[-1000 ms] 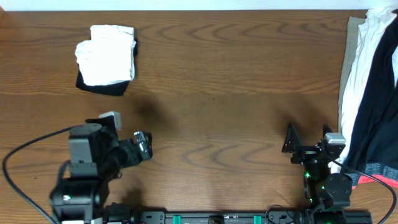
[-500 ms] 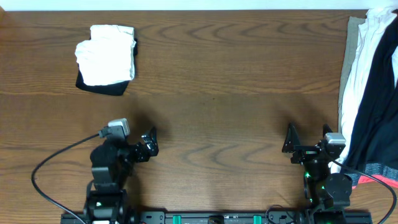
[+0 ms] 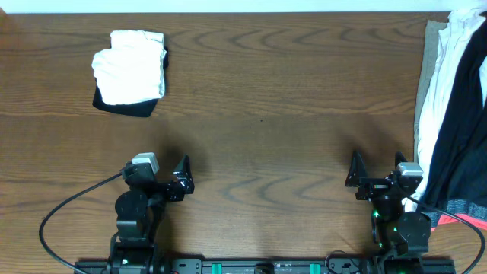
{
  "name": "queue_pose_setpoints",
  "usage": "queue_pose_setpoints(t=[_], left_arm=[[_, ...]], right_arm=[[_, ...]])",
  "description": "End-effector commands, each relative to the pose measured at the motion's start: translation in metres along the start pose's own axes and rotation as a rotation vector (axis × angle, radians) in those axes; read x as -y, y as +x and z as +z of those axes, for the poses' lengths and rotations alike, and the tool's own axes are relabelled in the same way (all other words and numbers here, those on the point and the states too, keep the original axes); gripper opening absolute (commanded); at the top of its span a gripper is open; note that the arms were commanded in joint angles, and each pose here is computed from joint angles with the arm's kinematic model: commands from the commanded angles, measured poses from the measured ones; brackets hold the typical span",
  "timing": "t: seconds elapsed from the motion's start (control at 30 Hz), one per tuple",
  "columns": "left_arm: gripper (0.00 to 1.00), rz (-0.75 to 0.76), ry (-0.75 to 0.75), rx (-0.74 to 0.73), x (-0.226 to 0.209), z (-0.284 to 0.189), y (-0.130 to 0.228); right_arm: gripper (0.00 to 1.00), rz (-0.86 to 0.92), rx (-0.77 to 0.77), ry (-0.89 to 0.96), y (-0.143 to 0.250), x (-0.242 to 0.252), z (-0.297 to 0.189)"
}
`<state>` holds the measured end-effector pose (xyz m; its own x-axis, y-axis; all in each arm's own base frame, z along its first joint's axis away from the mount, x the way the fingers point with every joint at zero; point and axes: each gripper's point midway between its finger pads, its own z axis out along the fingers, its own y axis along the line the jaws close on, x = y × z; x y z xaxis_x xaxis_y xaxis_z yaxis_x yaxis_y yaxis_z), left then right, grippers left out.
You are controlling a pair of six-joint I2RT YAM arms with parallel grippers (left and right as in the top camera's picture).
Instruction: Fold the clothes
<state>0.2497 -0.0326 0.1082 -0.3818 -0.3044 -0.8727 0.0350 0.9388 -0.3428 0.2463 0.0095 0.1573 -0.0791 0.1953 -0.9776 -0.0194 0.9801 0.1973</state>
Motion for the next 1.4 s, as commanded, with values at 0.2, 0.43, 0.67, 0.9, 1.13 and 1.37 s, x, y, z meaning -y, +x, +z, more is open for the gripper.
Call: queue_pose_setpoints(t=[0.2, 0.43, 0.67, 0.9, 1.13, 1.37], left_arm=[[0.98, 0.012, -0.034, 0.034, -0.009, -0.007, 0.006], [0.98, 0.017, -0.019, 0.081, -0.005, -0.010, -0.003], [0.98, 0.086, 0.015, 0.156, 0.004, -0.016, -0.018], [0.98, 0.199, 0.041, 0.184, 0.013, -0.020, -0.022], [0.98, 0.276, 0.044, 0.185, 0.015, -0.020, -0.021], [0.98, 0.276, 0.044, 0.184, 0.015, -0.020, -0.021]], right_arm=[[0.99, -0.007, 0.002, 0.002, 0.000, 0.000, 0.000], [0.99, -0.007, 0.002, 0.001, 0.000, 0.000, 0.000], [0.99, -0.007, 0.002, 0.002, 0.000, 0.000, 0.000], [0.99, -0.007, 0.002, 0.002, 0.000, 0.000, 0.000], [0.99, -0.007, 0.002, 0.001, 0.000, 0.000, 0.000], [0.99, -0.007, 0.002, 0.002, 0.000, 0.000, 0.000]])
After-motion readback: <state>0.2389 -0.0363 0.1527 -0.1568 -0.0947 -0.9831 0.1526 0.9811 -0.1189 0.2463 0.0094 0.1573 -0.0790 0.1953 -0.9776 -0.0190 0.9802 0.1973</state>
